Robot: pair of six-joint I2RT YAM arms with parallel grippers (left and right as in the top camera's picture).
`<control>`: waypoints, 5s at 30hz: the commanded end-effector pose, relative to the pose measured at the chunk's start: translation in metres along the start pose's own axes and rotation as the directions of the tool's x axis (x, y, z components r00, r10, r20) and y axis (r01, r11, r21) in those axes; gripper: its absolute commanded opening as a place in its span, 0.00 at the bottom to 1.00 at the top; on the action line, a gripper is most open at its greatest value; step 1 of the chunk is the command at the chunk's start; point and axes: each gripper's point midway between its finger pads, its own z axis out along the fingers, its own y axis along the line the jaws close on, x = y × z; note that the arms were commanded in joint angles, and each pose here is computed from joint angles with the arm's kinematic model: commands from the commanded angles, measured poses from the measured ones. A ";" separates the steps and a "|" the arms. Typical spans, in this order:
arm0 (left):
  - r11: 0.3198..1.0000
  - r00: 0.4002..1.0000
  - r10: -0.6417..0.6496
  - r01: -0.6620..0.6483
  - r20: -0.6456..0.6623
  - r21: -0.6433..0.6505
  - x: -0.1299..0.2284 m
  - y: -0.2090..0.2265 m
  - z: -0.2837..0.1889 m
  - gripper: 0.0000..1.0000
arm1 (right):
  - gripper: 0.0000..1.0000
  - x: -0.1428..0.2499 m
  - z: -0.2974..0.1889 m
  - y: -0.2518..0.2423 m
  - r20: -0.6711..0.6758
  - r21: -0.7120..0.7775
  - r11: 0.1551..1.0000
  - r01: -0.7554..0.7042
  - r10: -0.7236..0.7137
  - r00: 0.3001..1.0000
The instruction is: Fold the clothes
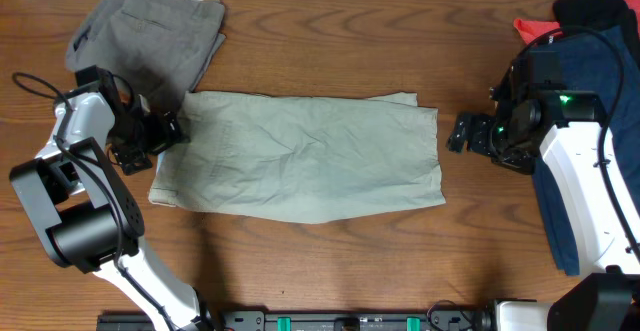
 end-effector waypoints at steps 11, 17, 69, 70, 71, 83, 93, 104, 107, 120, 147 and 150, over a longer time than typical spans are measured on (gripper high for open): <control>0.990 0.968 0.107 -0.083 -0.227 0.111 0.049 -0.032 0.036 0.39 | 0.99 0.003 0.002 0.008 -0.014 -0.031 0.999 0.026 -0.026 1.000; 0.990 0.951 0.127 -0.103 -0.282 0.098 0.065 -0.042 0.034 0.06 | 0.99 0.004 0.002 0.011 -0.016 -0.032 0.999 0.037 -0.038 0.999; 0.917 0.901 0.395 -0.399 0.182 -0.016 0.122 -0.289 -0.121 0.06 | 0.55 0.038 0.141 0.111 -0.218 -0.114 0.975 0.189 -0.211 0.953; 0.916 0.900 0.398 -0.401 0.180 -0.017 0.122 -0.290 -0.119 0.06 | 0.54 0.038 0.142 0.107 -0.223 -0.098 0.977 0.189 -0.207 0.952; 0.916 0.900 0.398 -0.401 0.178 -0.019 0.122 -0.290 -0.118 0.06 | 0.53 0.038 0.144 0.103 -0.225 -0.076 0.979 0.189 -0.202 0.953; 0.920 0.895 0.393 -0.385 0.210 -0.078 0.112 -0.283 -0.119 0.06 | 0.36 0.015 0.139 0.064 -0.215 -0.020 0.990 0.136 -0.138 0.967; 0.923 0.898 0.382 -0.383 0.216 -0.041 0.113 -0.290 -0.119 0.06 | 0.29 0.018 0.146 0.063 -0.229 -0.015 0.990 0.141 -0.140 0.963; 0.895 0.878 0.431 -0.446 0.208 0.031 0.135 -0.317 -0.116 0.06 | 0.27 0.036 0.170 0.081 -0.274 -0.029 0.985 0.169 -0.171 0.946; 0.889 0.875 0.435 -0.455 0.213 0.049 0.145 -0.328 -0.114 0.06 | 0.26 0.040 0.175 0.083 -0.284 -0.030 0.984 0.177 -0.179 0.942; 0.844 0.839 0.487 -0.523 0.243 0.115 0.182 -0.371 -0.099 0.06 | 0.27 0.047 0.180 0.084 -0.312 -0.039 0.984 0.174 -0.178 0.933; 0.875 0.871 0.468 -0.481 0.150 0.065 0.178 -0.372 -0.024 0.11 | 0.73 -0.018 0.084 0.032 -0.250 -0.109 0.990 0.087 -0.112 0.962; 0.888 0.885 0.445 -0.456 0.137 0.061 0.178 -0.371 -0.018 0.11 | 0.81 -0.023 0.070 0.021 -0.227 -0.108 0.992 0.059 -0.083 0.970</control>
